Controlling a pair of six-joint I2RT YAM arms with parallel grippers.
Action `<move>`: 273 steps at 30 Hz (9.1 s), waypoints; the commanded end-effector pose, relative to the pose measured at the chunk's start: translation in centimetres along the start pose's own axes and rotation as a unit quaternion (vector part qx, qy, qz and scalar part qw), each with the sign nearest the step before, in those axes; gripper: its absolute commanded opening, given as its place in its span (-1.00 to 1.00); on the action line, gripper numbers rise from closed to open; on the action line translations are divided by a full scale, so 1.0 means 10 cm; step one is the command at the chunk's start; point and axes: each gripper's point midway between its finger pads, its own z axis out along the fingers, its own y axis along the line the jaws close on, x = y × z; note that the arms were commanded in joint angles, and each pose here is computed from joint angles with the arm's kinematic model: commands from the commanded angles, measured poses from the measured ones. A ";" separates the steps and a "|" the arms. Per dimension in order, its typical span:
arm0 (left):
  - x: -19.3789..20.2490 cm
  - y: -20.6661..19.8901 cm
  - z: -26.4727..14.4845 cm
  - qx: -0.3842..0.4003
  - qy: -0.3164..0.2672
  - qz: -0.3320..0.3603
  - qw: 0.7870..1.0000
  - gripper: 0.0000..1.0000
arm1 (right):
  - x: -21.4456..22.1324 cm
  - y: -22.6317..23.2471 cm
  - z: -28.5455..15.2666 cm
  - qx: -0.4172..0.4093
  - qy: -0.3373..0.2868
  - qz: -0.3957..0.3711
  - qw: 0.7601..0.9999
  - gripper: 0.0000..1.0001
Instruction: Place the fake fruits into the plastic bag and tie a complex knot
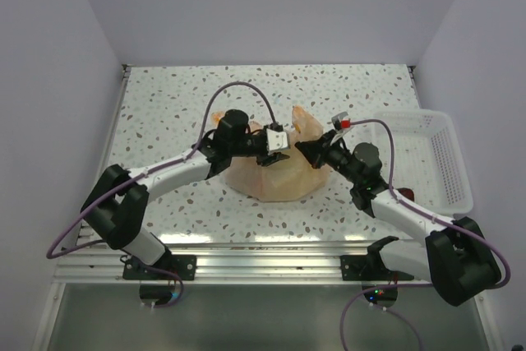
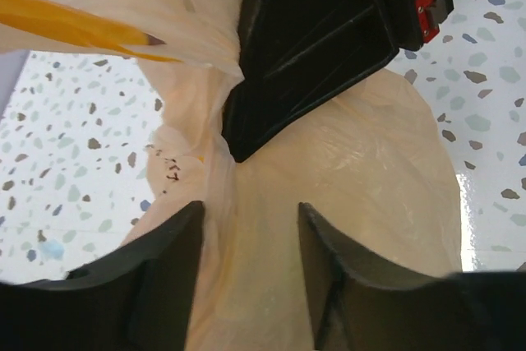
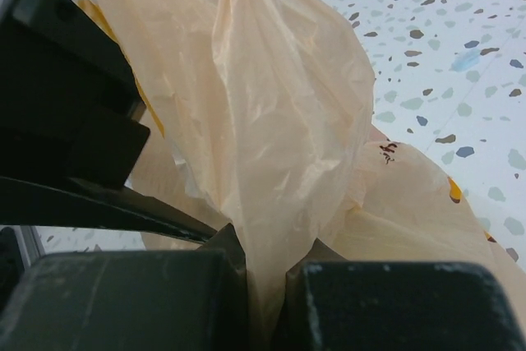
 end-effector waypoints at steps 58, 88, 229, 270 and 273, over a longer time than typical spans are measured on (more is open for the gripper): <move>-0.63 0.30 -0.27 -0.052 -0.071 -0.121 0.989 -0.24 | -0.27 0.09 0.14 -0.016 -0.028 -0.033 0.999 -1.00; -1.17 0.43 0.06 0.018 -0.171 -0.279 0.945 -1.00 | -0.20 -0.19 0.29 0.052 -0.027 -0.049 0.997 -0.23; -0.34 -0.22 -0.46 0.201 -0.102 0.143 0.964 -0.88 | 0.11 0.59 -0.03 -0.196 0.200 -0.098 0.955 -0.99; -0.57 -0.31 -0.23 0.251 -0.109 0.128 0.953 -0.54 | 0.10 0.65 0.09 -0.225 0.192 -0.124 0.947 -0.52; -0.51 -0.29 -0.24 0.244 -0.089 0.127 0.957 -0.45 | 0.11 0.65 0.08 -0.224 0.194 -0.123 0.947 -0.67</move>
